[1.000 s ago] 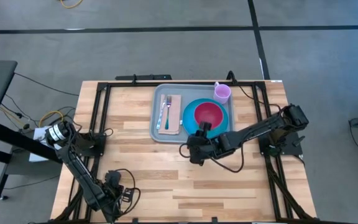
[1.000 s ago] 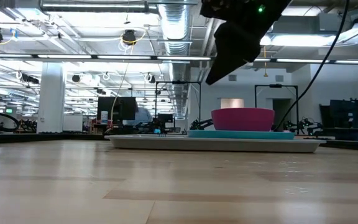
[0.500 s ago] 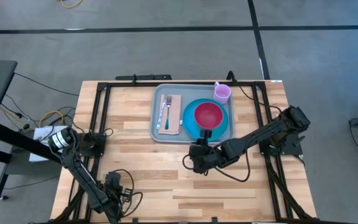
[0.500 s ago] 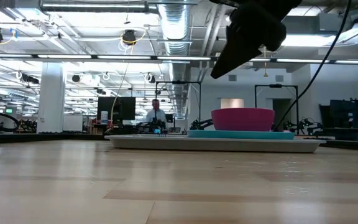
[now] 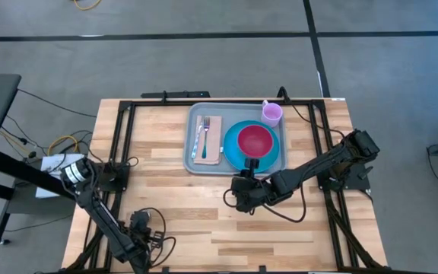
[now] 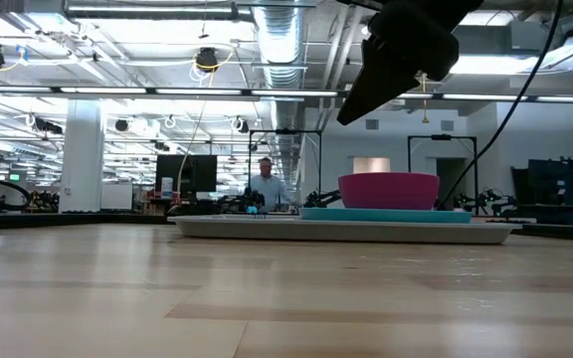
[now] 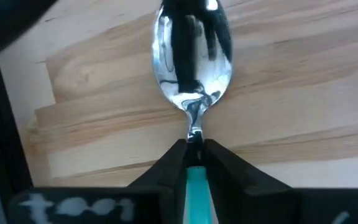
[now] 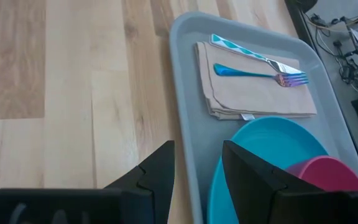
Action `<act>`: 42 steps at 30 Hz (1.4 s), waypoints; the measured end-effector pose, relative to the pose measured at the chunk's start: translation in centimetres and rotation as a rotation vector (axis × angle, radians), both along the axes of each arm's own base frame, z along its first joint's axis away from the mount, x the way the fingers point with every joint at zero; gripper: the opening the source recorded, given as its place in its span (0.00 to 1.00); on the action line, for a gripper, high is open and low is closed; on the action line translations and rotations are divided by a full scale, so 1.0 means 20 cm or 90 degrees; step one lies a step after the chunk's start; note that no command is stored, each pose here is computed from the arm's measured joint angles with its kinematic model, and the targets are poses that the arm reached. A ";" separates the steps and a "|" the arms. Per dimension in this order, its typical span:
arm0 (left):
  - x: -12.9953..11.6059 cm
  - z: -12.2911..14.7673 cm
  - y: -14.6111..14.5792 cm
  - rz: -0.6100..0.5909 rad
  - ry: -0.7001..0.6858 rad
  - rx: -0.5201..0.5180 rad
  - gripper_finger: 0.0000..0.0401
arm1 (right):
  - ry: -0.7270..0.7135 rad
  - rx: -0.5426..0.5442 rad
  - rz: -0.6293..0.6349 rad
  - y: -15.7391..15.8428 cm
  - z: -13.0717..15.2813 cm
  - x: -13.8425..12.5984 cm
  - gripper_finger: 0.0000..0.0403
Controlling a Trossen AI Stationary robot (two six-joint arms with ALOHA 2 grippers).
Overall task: Set up tray
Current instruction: Put the blue spoon to the right of the blue fork on the brown napkin
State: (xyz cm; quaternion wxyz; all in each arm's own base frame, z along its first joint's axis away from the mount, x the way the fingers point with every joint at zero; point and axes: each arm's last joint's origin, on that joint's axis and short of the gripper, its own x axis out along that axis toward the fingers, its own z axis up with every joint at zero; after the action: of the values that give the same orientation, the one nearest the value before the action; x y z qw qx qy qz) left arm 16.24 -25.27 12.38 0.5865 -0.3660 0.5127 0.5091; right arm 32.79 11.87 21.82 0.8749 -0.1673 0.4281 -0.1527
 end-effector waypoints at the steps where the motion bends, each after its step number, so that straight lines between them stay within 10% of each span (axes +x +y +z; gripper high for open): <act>1: 0.01 0.00 0.01 0.005 0.002 0.001 0.09 | 0.000 0.000 0.000 0.00 0.00 0.00 0.32; 13: 0.38 0.16 0.24 0.044 -0.120 0.162 0.08 | -0.002 0.001 0.000 0.00 0.00 0.00 0.32; 22: 0.74 0.28 0.68 -0.018 -0.141 0.326 0.05 | 0.000 0.000 0.000 0.00 0.00 0.00 0.32; 32: 1.12 0.35 1.25 -0.151 -0.214 0.323 0.04 | 0.011 -0.005 0.000 0.00 0.00 -0.01 0.32; 42: 1.13 0.36 1.71 -0.091 -0.221 0.330 0.05 | 0.027 -0.017 0.008 -0.01 -0.01 -0.01 0.32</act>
State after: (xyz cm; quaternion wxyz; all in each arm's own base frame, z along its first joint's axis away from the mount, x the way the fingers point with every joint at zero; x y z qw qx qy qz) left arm 38.75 8.87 19.57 0.7730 -0.2487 0.2825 0.5107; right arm 32.52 11.71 21.65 0.8641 -0.1847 0.4438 -0.1493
